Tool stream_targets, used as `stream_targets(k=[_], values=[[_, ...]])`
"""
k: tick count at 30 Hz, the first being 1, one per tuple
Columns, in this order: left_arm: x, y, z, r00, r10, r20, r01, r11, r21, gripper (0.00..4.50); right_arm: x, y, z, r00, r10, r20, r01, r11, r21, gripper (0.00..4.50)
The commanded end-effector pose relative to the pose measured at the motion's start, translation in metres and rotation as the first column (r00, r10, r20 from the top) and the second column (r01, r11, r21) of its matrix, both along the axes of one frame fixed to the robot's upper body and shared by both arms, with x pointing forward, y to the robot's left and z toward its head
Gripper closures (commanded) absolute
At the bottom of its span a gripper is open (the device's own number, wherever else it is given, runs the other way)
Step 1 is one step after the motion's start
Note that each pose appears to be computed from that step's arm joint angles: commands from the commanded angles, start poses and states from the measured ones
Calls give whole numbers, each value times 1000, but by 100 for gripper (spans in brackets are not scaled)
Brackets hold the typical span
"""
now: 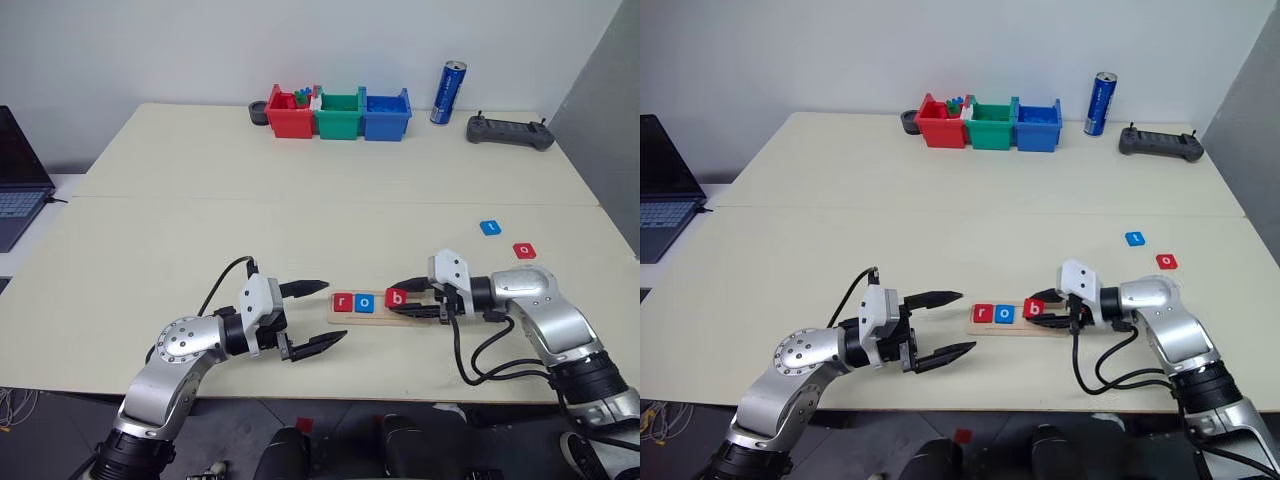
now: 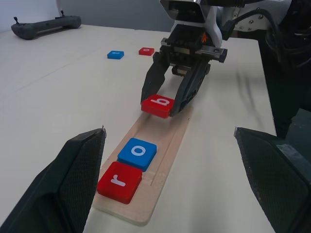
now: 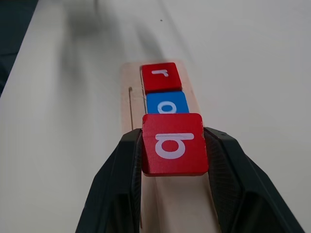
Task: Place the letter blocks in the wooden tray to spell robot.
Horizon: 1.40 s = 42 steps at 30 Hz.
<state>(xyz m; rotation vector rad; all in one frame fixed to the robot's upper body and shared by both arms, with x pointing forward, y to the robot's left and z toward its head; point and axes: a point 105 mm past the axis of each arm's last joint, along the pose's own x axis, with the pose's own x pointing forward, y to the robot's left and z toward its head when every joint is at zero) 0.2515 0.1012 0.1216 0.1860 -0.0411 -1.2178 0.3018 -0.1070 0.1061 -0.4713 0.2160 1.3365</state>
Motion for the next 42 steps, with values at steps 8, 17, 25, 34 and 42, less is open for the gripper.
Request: stream_targets(k=[8,17,25,34,42], values=[[-2,1,5,999,-4,34,4,1000,-10,0,4,6,3,998,32,45,-31,999,-32,303],[-3,4,4,999,-5,32,5,1000,-3,0,8,4,-1,999,29,42,-27,998,-53,303],[-2,5,4,999,1,36,-1,1000,1,0,12,9,-1,999,31,31,-29,999,-41,303],[0,6,5,999,2,43,-2,1000,10,0,11,9,-4,999,41,13,-40,998,-51,303],[1,6,5,999,3,48,-4,1000,14,0,16,10,-2,999,33,15,-32,998,-48,57]])
